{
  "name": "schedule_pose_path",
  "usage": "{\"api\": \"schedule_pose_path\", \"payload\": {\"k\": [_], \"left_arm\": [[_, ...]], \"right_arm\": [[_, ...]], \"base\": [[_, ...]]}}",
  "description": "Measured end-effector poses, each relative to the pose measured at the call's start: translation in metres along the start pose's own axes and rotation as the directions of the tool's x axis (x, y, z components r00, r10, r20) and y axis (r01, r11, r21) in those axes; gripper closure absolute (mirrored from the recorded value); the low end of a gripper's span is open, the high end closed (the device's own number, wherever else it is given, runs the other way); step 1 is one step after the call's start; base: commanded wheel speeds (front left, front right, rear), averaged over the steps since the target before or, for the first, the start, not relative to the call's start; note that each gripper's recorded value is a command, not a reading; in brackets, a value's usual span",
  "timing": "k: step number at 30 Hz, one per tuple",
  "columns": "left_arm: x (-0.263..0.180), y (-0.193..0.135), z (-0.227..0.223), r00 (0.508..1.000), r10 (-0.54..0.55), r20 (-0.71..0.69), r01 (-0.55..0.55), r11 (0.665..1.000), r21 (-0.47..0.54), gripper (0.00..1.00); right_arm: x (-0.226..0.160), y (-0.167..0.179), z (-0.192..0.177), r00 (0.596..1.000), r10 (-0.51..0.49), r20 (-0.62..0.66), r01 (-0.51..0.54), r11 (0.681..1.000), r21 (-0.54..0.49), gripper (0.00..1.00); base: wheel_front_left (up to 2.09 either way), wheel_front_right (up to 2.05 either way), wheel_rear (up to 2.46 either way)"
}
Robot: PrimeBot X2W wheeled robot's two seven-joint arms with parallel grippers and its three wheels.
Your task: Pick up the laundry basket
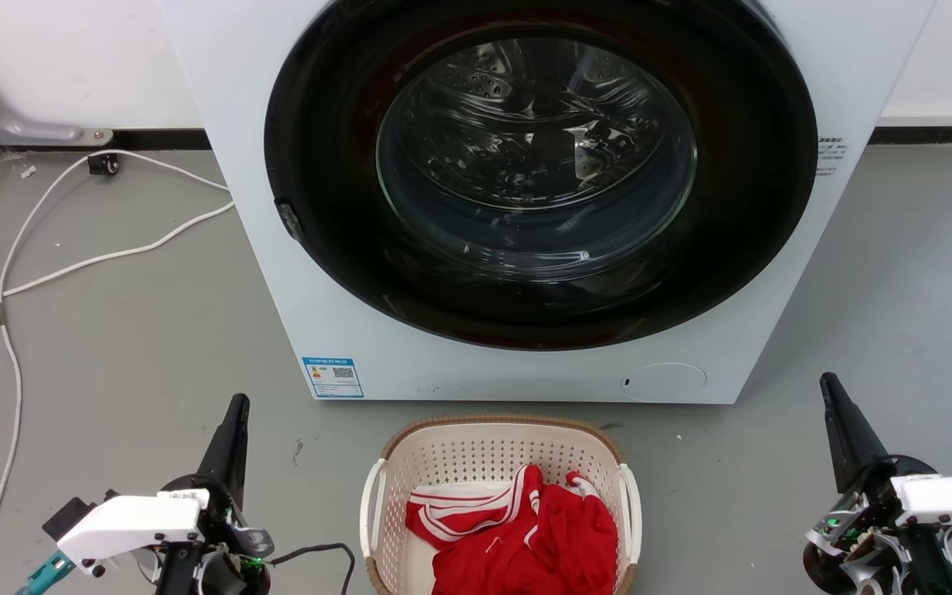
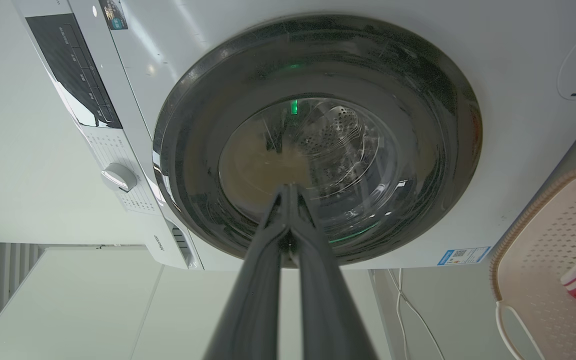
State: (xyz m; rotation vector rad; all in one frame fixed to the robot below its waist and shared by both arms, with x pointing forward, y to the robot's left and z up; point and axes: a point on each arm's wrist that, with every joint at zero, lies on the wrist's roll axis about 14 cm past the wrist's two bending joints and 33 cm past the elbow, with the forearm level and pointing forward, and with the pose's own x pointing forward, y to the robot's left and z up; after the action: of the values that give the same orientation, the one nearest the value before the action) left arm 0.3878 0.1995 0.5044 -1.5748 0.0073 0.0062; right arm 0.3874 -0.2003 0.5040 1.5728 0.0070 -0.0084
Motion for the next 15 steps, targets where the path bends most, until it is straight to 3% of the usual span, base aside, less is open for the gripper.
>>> {"api": "schedule_pose_path", "payload": {"k": [15], "left_arm": [[0.0, 0.0, 0.0, 1.0, 0.0, 0.0, 0.0, 1.0, 0.0, 1.0]], "right_arm": [[0.0, 0.0, 0.0, 1.0, 0.0, 0.0, 0.0, 1.0, 0.0, 1.0]], "base": [[0.0, 0.0, 0.0]]}}
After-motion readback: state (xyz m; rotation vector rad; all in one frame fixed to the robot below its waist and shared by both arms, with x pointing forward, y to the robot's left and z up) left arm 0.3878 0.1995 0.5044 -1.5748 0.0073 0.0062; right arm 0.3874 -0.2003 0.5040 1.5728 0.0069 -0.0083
